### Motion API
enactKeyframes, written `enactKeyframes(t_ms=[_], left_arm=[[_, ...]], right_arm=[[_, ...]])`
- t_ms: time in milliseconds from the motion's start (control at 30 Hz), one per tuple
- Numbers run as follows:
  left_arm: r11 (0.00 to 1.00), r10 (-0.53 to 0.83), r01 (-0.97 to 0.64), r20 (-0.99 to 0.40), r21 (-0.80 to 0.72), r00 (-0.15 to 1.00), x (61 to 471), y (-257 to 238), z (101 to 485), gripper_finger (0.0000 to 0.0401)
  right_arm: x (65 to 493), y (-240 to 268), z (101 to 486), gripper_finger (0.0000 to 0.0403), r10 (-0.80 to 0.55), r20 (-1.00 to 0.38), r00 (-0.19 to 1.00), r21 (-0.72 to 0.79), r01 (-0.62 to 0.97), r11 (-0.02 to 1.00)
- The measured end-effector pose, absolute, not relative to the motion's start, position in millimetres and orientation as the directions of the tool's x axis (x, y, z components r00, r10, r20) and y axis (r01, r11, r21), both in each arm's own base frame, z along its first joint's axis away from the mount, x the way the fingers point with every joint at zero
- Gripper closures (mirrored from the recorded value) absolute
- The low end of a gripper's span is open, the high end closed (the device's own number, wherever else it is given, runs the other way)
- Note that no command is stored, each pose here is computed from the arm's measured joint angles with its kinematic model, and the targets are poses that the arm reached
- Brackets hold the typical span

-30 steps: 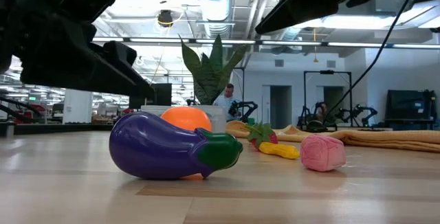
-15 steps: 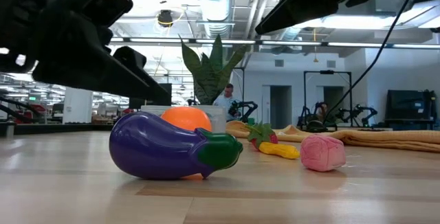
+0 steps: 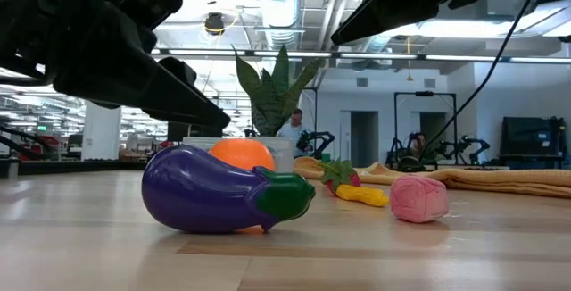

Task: Pick and placing Produce into tupperware
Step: Put the orange into the transparent bin

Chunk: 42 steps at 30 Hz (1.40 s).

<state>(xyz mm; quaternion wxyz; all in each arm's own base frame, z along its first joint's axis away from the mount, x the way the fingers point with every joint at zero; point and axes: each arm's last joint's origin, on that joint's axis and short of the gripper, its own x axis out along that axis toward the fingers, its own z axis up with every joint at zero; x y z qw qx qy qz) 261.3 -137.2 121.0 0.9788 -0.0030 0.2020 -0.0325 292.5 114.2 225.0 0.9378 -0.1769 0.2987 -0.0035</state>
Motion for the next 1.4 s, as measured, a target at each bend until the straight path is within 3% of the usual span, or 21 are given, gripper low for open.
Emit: enactKeyframes(t_ms=[200,533,1400], left_arm=[[1.0,-0.019,0.021,-0.411,0.001,0.911,269,-140,121,0.0103],[0.997,0.037,0.009,-0.556,0.081,0.83,295,-150,112,0.0103],[0.999,-0.01,0.033,-0.57,0.029,0.821,299,-148,113,0.0104]], right_arm=[[293,114,225,0.0217,-0.112,-0.559,0.822,-0.334,-0.099,0.937],[293,114,225,0.0219,-0.111,-0.556,0.823,-0.332,-0.098,0.938],[293,114,226,0.0223,-0.11,-0.554,0.826,-0.325,-0.093,0.941]])
